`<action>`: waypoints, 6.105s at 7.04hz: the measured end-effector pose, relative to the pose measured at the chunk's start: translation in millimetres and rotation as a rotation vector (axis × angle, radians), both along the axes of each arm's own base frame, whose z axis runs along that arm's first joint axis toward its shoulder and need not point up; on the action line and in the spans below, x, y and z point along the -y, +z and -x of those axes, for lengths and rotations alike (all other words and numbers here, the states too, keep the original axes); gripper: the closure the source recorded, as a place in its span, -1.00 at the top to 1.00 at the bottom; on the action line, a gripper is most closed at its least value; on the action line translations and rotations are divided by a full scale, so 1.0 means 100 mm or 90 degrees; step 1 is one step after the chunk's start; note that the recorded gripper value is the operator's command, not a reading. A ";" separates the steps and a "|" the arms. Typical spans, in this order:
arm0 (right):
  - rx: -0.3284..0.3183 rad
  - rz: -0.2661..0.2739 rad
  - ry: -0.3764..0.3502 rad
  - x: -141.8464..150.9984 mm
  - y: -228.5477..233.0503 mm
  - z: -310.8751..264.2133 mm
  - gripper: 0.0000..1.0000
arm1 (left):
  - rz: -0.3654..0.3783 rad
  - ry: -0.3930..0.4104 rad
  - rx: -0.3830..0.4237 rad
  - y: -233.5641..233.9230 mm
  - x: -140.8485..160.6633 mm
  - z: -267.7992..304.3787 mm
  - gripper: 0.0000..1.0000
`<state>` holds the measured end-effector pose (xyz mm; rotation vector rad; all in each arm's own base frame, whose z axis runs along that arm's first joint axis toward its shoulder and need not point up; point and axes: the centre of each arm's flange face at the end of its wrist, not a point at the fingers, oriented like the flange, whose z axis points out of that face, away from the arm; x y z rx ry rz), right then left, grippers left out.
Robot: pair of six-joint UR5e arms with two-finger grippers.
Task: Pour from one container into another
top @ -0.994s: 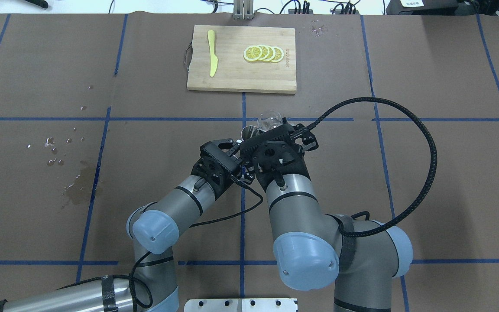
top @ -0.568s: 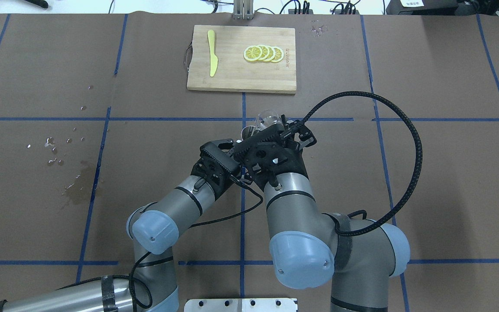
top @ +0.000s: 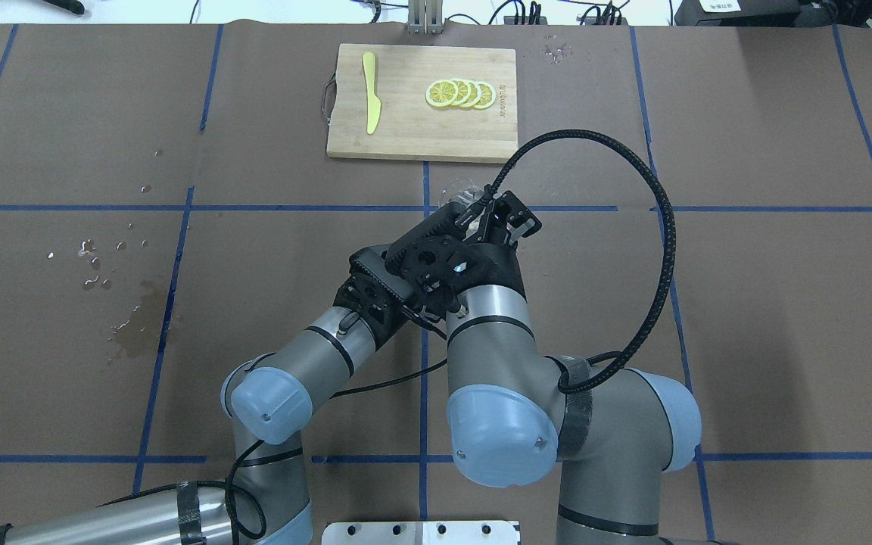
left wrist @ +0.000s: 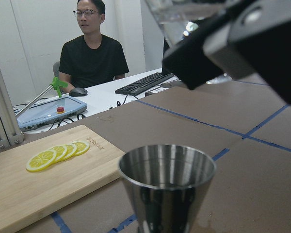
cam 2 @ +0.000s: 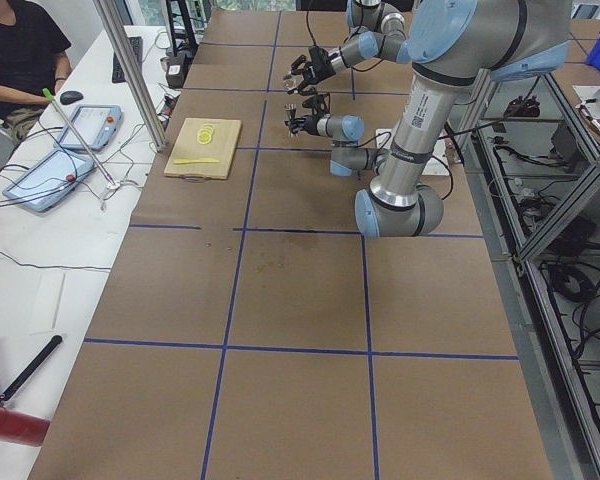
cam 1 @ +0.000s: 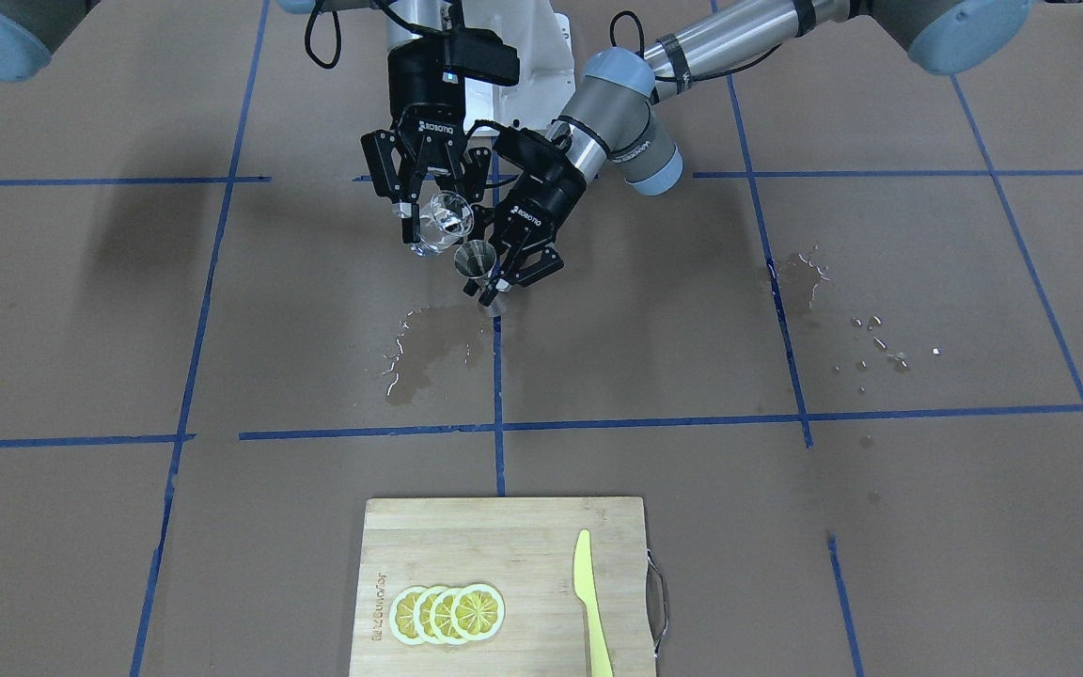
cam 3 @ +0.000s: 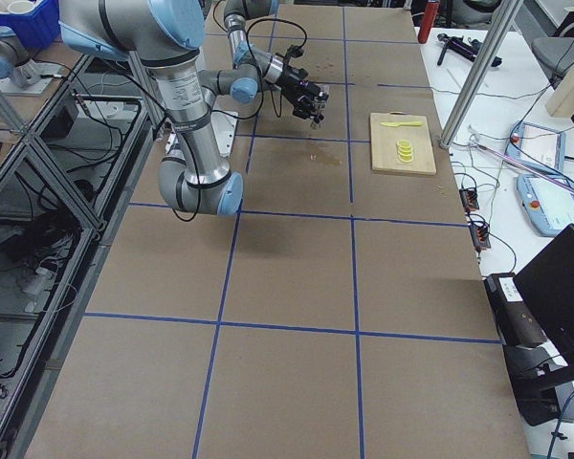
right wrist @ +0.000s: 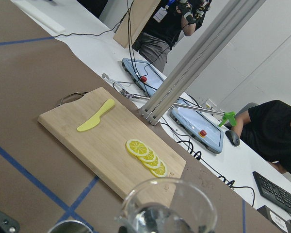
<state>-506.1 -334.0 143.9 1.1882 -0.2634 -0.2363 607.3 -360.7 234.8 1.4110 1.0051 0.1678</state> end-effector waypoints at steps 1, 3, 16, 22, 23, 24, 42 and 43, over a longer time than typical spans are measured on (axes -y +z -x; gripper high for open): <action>-0.029 -0.010 -0.009 0.02 0.00 0.00 -1.00 | 0.000 0.000 0.000 0.00 0.00 0.00 -1.00; -0.081 -0.025 -0.023 0.06 0.02 0.00 -1.00 | 0.000 0.000 0.000 -0.01 0.00 0.00 -1.00; -0.287 -0.083 -0.072 0.12 -0.14 0.00 -1.00 | -0.001 0.001 -0.003 -0.03 -0.03 0.00 -1.00; -0.367 -0.112 -0.094 0.14 -0.20 0.00 -1.00 | -0.002 0.002 -0.003 -0.03 -0.03 0.00 -1.00; -0.376 -0.115 -0.096 0.14 -0.20 0.00 -1.00 | -0.002 0.002 -0.003 -0.03 -0.03 0.00 -1.00; -0.385 -0.118 -0.100 0.14 -0.21 0.00 -1.00 | -0.002 0.003 -0.003 -0.03 -0.03 0.00 -1.00; 0.263 0.066 0.077 -0.04 0.72 -0.80 -1.00 | 0.012 -0.052 -0.004 0.36 -0.15 0.57 -1.00; 0.295 0.068 0.074 -0.08 1.13 -0.97 -1.00 | 0.016 -0.066 -0.001 0.48 -0.18 0.71 -1.00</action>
